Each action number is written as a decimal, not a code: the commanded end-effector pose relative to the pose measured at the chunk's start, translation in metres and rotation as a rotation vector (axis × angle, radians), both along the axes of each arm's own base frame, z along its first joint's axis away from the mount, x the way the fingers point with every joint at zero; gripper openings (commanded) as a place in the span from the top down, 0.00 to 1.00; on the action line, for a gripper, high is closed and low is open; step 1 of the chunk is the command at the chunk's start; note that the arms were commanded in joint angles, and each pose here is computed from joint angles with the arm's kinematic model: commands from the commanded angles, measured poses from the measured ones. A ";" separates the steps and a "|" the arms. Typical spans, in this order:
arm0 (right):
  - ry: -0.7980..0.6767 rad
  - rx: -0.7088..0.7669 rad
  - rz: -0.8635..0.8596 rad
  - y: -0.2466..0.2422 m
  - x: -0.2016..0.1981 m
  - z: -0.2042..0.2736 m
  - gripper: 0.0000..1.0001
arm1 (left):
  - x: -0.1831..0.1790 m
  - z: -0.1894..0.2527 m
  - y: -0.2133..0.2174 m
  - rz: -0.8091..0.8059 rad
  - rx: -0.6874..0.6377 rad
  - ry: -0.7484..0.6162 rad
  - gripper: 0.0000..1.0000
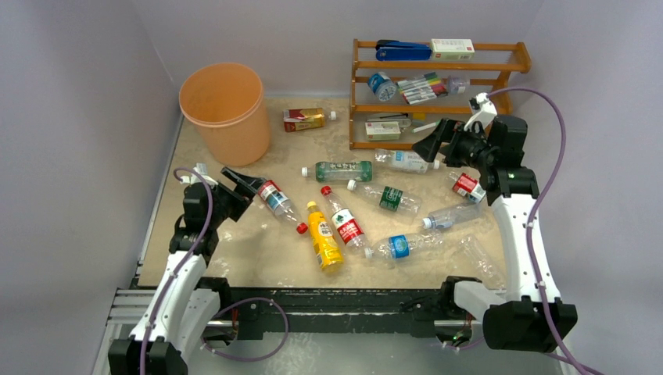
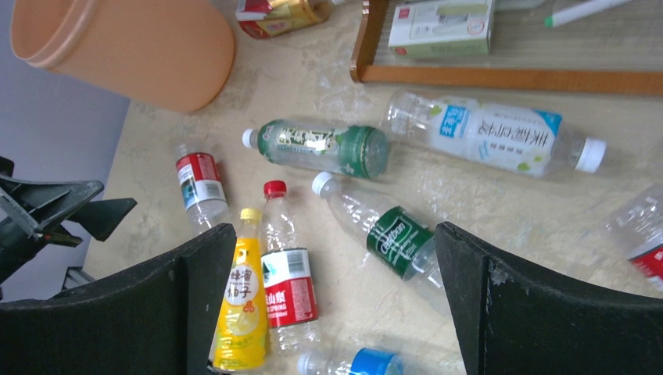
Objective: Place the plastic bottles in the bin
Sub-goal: Pick up the plastic bottle at the center of the board.
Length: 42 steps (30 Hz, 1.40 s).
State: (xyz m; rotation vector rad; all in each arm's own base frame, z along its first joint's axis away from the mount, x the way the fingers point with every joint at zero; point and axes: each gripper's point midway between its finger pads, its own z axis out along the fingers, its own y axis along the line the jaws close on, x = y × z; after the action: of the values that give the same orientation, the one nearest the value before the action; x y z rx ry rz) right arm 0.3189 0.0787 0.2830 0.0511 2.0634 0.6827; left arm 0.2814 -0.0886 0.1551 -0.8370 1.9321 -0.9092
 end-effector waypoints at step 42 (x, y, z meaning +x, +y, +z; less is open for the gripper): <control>-0.035 -0.151 0.166 0.120 -0.016 -0.003 0.00 | -0.010 -0.046 -0.069 -0.093 0.418 0.172 0.13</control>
State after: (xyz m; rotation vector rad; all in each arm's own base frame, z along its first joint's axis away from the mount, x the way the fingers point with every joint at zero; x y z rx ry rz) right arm 0.2979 0.2029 0.2801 -0.1635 2.1538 0.6595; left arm 0.2676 -0.1672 0.1152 -0.5602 2.2415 -0.5495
